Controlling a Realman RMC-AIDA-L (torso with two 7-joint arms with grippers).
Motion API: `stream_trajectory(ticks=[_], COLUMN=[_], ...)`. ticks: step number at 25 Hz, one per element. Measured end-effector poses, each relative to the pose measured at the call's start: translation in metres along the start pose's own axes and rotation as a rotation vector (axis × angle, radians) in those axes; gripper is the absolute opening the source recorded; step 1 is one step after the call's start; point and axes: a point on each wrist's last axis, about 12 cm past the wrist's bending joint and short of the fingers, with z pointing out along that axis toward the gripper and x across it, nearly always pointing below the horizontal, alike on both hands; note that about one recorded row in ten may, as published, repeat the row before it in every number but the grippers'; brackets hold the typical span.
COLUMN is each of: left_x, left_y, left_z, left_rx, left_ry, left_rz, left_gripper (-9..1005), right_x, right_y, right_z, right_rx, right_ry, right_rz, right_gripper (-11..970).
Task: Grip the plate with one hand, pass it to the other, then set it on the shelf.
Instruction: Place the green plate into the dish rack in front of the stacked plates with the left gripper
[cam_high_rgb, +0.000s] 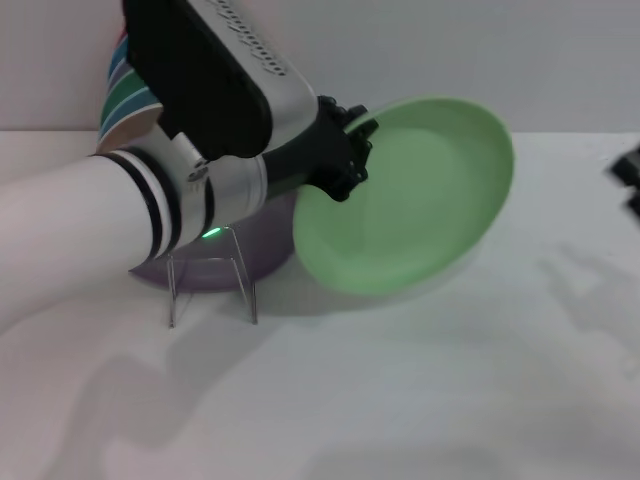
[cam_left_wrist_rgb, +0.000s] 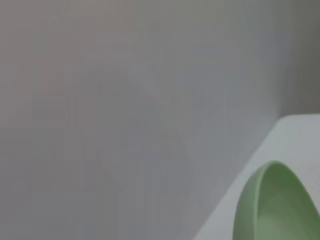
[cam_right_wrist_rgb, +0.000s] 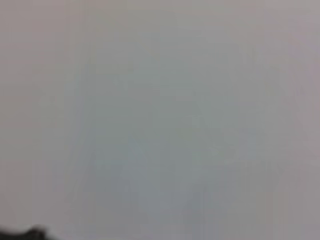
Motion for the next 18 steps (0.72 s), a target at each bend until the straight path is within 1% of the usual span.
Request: stream_trajectory(ticks=[1,2,3,4,5,6,7,8,12,13,14,15,16,17,18], left_x=[-0.001,-0.001,-0.001,0.0,0.0,0.0,-0.003,-0.003,-0.009,-0.009,-0.007,-0.007,0.001,0.018,0.018], left_y=[0.002,0.003,0.003,0.001,0.001,-0.003,-0.014,-0.014,-0.045,-0.045,-0.054,-0.054,-0.067,-0.069,-0.069], left_z=[-0.004,-0.007,-0.007,-0.013,-0.013,-0.016,-0.022,-0.022,-0.035,-0.035,-0.039,-0.039,-0.049,-0.056,-0.056], left_rx=[-0.033,-0.062,-0.062,-0.118,-0.118,-0.154,-0.211,-0.211,-0.287,-0.287,-0.311,-0.311,-0.361,-0.414,-0.414], left_ry=[-0.032,-0.058,-0.058,-0.11,-0.11,-0.149,-0.222,-0.222,-0.378,-0.378,-0.437,-0.437,-0.575,-0.717,-0.717], left_rz=[0.006,0.014,0.014,0.043,0.043,0.074,0.152,0.152,0.316,0.316,0.368,0.368,0.447,0.449,0.449], left_gripper=[116,110,105,99,94,88,87,87,85,85,84,84,84,84,84], right_x=[-0.004,-0.01,-0.01,-0.013,-0.013,-0.013,-0.012,-0.012,-0.009,-0.009,-0.009,-0.009,-0.009,-0.008,-0.008], right_y=[-0.001,-0.003,-0.003,-0.006,-0.006,-0.007,-0.008,-0.008,-0.01,-0.01,-0.011,-0.011,-0.012,-0.012,-0.012], right_z=[-0.008,-0.019,-0.019,-0.028,-0.028,-0.031,-0.033,-0.033,-0.028,-0.028,-0.025,-0.025,-0.024,-0.023,-0.023], right_rx=[0.028,0.085,0.085,0.148,0.148,0.173,0.204,0.204,0.215,0.215,0.214,0.214,0.213,0.211,0.211], right_ry=[-0.031,-0.081,-0.081,-0.122,-0.122,-0.134,-0.146,-0.146,-0.142,-0.142,-0.142,-0.142,-0.142,-0.142,-0.142], right_rz=[-0.002,-0.005,-0.005,0.0,0.0,0.006,0.016,0.016,0.028,0.028,0.029,0.029,0.03,0.031,0.031], right_gripper=[360,381,381,381,380,380,380,380,380,380,380,380,380,379,379])
